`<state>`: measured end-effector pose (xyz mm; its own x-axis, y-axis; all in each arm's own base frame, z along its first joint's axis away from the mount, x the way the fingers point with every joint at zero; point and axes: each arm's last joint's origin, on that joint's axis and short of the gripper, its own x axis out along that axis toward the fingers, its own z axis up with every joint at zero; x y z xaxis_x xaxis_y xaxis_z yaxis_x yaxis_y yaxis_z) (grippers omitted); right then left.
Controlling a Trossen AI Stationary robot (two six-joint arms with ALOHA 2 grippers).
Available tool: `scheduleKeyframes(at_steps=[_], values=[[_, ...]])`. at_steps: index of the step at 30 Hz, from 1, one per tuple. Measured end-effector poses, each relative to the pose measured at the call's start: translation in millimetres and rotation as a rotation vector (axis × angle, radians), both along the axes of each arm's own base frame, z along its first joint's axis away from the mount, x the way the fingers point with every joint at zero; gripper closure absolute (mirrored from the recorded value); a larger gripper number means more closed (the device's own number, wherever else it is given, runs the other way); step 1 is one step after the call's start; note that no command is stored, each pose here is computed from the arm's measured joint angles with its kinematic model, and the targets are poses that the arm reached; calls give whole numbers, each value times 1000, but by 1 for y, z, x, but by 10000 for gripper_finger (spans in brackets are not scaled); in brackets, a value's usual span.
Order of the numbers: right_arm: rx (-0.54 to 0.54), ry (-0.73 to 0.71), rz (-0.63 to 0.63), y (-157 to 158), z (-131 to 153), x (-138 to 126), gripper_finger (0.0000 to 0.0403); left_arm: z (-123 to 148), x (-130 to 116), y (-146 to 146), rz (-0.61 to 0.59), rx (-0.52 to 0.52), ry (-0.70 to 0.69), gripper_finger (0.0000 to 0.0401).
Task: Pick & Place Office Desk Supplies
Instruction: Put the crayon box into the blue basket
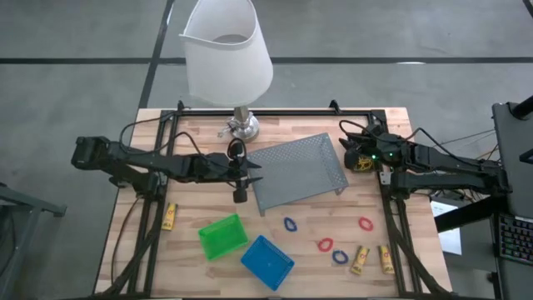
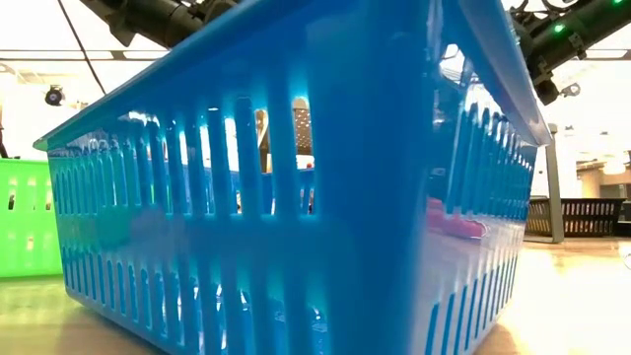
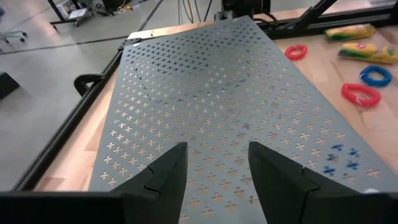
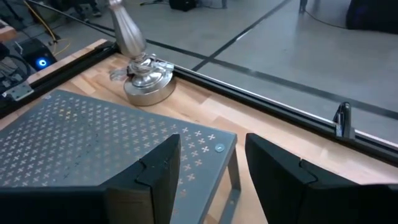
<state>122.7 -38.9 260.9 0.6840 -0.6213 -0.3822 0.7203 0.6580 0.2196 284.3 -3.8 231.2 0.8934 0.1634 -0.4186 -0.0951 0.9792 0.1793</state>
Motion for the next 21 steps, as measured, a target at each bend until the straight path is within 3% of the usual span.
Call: scheduleKeyframes(at_steps=[21], values=[[2, 3, 2, 0, 0, 0, 225, 1, 0, 0, 0, -9, -4, 226]])
